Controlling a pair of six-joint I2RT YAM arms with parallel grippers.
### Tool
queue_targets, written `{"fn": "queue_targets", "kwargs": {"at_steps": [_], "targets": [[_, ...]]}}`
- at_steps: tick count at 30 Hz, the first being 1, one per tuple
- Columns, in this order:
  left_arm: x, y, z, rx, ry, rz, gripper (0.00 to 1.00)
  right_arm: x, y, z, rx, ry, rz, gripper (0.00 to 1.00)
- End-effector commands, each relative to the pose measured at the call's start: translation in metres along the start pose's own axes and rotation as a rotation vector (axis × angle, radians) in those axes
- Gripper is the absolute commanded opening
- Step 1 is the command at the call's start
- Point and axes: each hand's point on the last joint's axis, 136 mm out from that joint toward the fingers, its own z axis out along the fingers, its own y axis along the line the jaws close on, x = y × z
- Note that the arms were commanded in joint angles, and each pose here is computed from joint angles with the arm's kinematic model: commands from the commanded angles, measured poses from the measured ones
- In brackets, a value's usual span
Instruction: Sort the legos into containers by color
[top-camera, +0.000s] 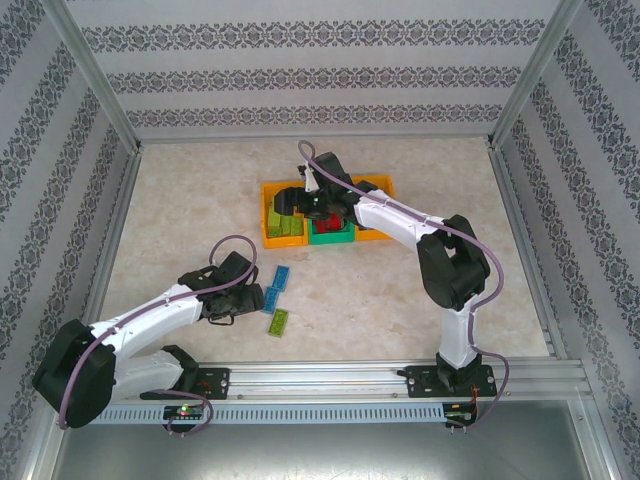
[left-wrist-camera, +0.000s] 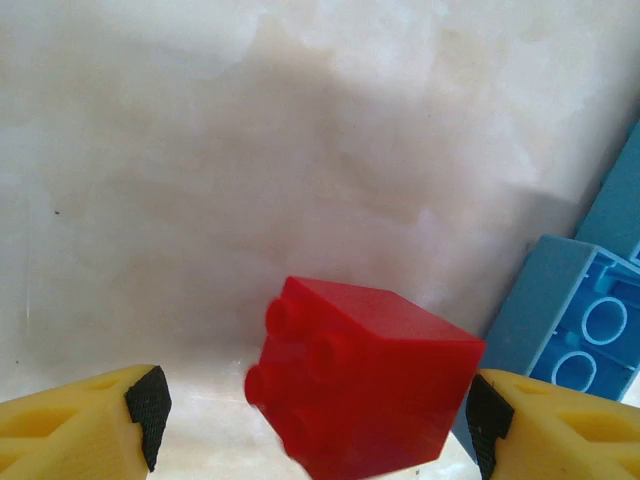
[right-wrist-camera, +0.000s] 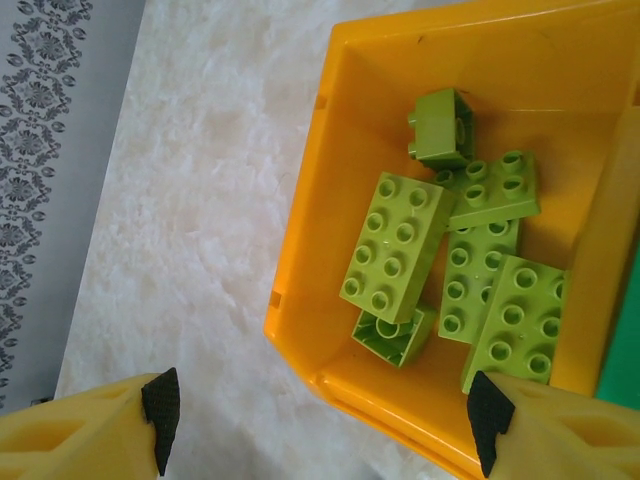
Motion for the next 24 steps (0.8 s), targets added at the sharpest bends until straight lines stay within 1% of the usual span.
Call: {"fn": "queue_targets", "kwargs": {"at_steps": [1,5,12,18,24], "targets": [[-0.004,-0.004,-0.006,0.008,-0.023,0.024,0.79,-0.011,0.006,-0.016,-0.009,-0.046,-0.023,0.79],[-0.005,-0.004,-0.008,0.013,-0.031,0.016,0.79,-0.008,0.004,-0.014,-0.009,-0.039,-0.019,0.79],[-0.001,-0.005,-0.001,0.024,-0.015,-0.007,0.79,-0.004,0.000,-0.013,-0.003,-0.031,-0.016,0.79],[-0.003,-0.001,0.003,-0.032,-0.004,0.019,0.79,-0.004,-0.003,-0.014,0.000,-0.034,-0.007,0.79],[-0.006,-0.004,0.009,-0.042,-0.001,0.023,0.72,-0.003,-0.002,-0.019,-0.001,-0.039,-0.012,0.79]]}}
